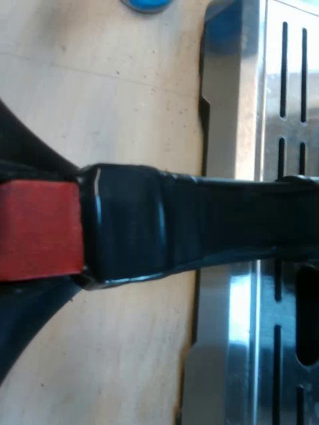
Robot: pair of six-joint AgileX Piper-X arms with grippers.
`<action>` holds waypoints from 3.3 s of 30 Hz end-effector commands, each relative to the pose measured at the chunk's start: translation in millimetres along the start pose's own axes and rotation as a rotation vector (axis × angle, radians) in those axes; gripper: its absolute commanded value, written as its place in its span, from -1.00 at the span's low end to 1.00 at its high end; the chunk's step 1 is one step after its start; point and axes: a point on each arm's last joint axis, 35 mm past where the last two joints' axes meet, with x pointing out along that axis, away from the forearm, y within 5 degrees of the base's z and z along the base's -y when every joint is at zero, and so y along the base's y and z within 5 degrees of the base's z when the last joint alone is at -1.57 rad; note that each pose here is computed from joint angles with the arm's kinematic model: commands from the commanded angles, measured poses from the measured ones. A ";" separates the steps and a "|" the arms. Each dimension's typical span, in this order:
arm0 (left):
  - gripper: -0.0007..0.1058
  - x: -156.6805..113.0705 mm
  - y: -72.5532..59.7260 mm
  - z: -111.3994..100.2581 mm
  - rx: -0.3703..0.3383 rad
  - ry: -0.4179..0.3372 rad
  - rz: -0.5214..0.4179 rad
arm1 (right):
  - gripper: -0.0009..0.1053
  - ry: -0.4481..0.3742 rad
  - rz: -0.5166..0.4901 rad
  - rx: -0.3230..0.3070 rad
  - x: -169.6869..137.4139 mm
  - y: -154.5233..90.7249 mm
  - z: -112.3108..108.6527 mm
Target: Grind coffee beans and then tamp
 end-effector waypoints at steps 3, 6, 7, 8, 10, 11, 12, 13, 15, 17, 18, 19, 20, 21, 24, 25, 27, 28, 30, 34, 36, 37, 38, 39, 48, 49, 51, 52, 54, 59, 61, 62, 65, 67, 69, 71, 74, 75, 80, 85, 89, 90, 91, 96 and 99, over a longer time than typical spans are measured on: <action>0.15 -9.7 -9.1 15.9 -0.044 0.030 -0.008 | -0.98 -0.008 -0.028 -0.056 -20.0 -3.3 -2.8; 0.15 -17.3 -14.8 22.7 -0.012 0.032 -0.004 | -0.98 0.007 -0.030 -0.087 -31.4 -8.5 -5.9; 0.15 -18.5 -15.7 23.4 -0.010 0.030 -0.003 | -0.98 0.012 -0.032 -0.092 -33.2 -10.0 -6.4; 0.15 -21.3 -17.6 24.4 -0.009 0.028 0.000 | -0.98 0.015 -0.032 -0.106 -36.4 -12.6 -7.7; 0.15 -25.1 -20.1 24.7 -0.011 0.032 0.000 | -0.98 0.010 -0.021 -0.139 -40.0 -15.4 -9.6; 0.15 -27.5 -21.7 24.5 -0.013 0.034 0.000 | -0.98 0.008 -0.013 -0.149 -41.8 -17.8 -10.6; 0.15 -30.9 -24.0 24.4 -0.018 0.041 0.001 | -0.98 0.002 0.006 -0.163 -44.3 -21.1 -12.4; 0.15 -32.4 -25.1 24.6 -0.018 0.042 0.001 | -0.98 0.000 0.013 -0.172 -45.2 -22.8 -13.8; 0.15 -40.1 -29.2 25.8 -0.027 0.053 0.035 | -0.98 -0.020 0.048 -0.212 -48.3 -27.6 -17.5; 0.15 -46.2 -31.1 27.3 -0.019 0.061 0.100 | -0.98 -0.026 0.085 -0.249 -50.1 -30.1 -20.3; 0.15 -49.4 -32.2 28.0 -0.016 0.070 0.133 | -0.98 -0.025 0.115 -0.269 -50.7 -31.4 -22.8; 0.15 -51.3 -33.2 28.9 -0.021 0.079 0.143 | -0.98 -0.024 0.128 -0.277 -50.8 -32.0 -24.3; 0.15 -53.7 -34.6 29.6 -0.031 0.096 0.153 | -0.98 -0.026 0.146 -0.308 -50.2 -32.9 -27.2; 0.15 -54.4 -35.0 29.7 -0.034 0.101 0.154 | -0.98 -0.028 0.155 -0.328 -49.6 -33.1 -28.7; 0.15 -57.4 -36.8 28.1 -0.055 0.139 0.160 | -0.98 -0.044 0.209 -0.389 -43.2 -30.9 -35.7; 0.15 -57.4 -36.8 28.1 -0.056 0.140 0.160 | -0.98 -0.060 0.219 -0.395 -41.9 -29.9 -36.2; 0.15 -57.4 -36.8 28.1 -0.056 0.140 0.160 | -0.98 -0.084 0.234 -0.405 -35.7 -29.8 -41.1; 0.15 -57.4 -36.8 28.1 -0.056 0.140 0.160 | -0.98 -0.082 0.247 -0.400 -33.8 -30.0 -42.7; 0.15 -57.4 -36.7 28.1 -0.057 0.139 0.163 | -0.98 -0.062 0.281 -0.378 -23.9 -34.0 -47.3; 0.15 -57.3 -35.1 28.1 -0.058 0.139 0.202 | -0.98 -0.044 0.294 -0.394 -9.5 -42.7 -50.8; 0.15 -54.9 -32.9 27.8 -0.066 0.155 0.218 | -0.98 -0.022 0.329 -0.445 -2.1 -44.2 -52.2; 0.15 -53.9 -32.1 27.7 -0.070 0.162 0.219 | -0.98 -0.016 0.340 -0.451 -0.4 -43.7 -52.4; 0.15 -52.2 -31.0 27.4 -0.076 0.173 0.220 | -0.98 -0.002 0.358 -0.462 3.0 -43.5 -53.1; 0.15 -48.6 -28.5 26.8 -0.089 0.197 0.222 | -0.98 0.017 0.375 -0.486 7.8 -42.9 -54.7; 0.15 -23.7 -10.8 18.5 -0.148 0.376 0.229 | -0.98 0.050 0.401 -0.530 33.7 -30.8 -62.0; 0.15 -22.3 -9.8 18.0 -0.145 0.386 0.228 | -0.98 0.055 0.400 -0.530 34.6 -30.6 -62.6; 0.15 -20.0 -8.0 16.5 -0.141 0.408 0.226 | -0.98 0.073 0.402 -0.535 37.9 -29.5 -65.4; 0.15 -18.3 -6.8 15.7 -0.142 0.420 0.226 | -0.98 0.080 0.400 -0.538 39.3 -29.1 -66.5; 0.15 -16.8 -5.8 14.9 -0.148 0.431 0.226 | -0.98 0.093 0.393 -0.543 41.3 -29.0 -68.4; 0.15 -16.9 -5.8 14.9 -0.148 0.431 0.226 | -0.98 0.114 0.375 -0.546 43.2 -32.4 -76.5; 0.15 -16.9 -5.9 14.9 -0.148 0.431 0.224 | -0.98 0.138 0.367 -0.540 44.4 -35.2 -83.3; 0.15 -16.8 -6.0 15.0 -0.149 0.430 0.221 | -0.98 0.153 0.360 -0.533 44.9 -36.7 -86.6; 0.15 -16.8 -6.0 15.0 -0.149 0.430 0.221 | -0.98 0.204 0.314 -0.503 46.9 -43.5 -99.9; 0.15 -16.8 -6.0 15.0 -0.149 0.430 0.221 | -0.98 0.226 0.304 -0.489 47.3 -45.8 -105.0; 0.15 -16.8 -6.0 15.0 -0.149 0.430 0.221 | -0.98 0.258 0.295 -0.500 47.3 -48.7 -110.6; 0.15 -16.8 -6.0 15.0 -0.149 0.430 0.221 | -0.98 0.282 0.279 -0.518 46.9 -50.7 -113.1; 0.15 -16.8 -6.0 15.0 -0.149 0.430 0.221 | -0.98 0.325 0.261 -0.536 45.9 -53.8 -117.2; 0.15 -16.8 -6.0 15.0 -0.149 0.430 0.221 | -0.98 0.337 0.272 -0.537 45.5 -54.0 -118.3; 0.15 -16.8 -6.0 15.0 -0.149 0.430 0.221 | -0.98 0.360 0.340 -0.543 44.4 -52.3 -119.8; 0.15 -16.8 -6.0 15.0 -0.149 0.430 0.221 | -0.98 0.361 0.354 -0.554 44.3 -52.0 -119.9; 0.15 -16.8 -6.0 15.0 -0.149 0.430 0.221 | -0.48 0.408 0.378 -0.560 42.6 -53.4 -123.9; 0.15 -16.8 -6.0 15.0 -0.149 0.430 0.221 | -0.22 0.427 0.379 -0.564 42.0 -54.5 -125.5; 0.15 -16.8 -6.0 15.0 -0.149 0.430 0.221 | -0.01 0.443 0.374 -0.569 41.5 -55.6 -126.9; 0.15 -16.8 -6.0 15.0 -0.149 0.430 0.221 | 0.31 0.514 0.353 -0.588 38.8 -60.5 -133.0; 0.15 -16.8 -6.0 15.0 -0.149 0.430 0.221 | 0.31 0.555 0.340 -0.594 37.1 -63.3 -136.2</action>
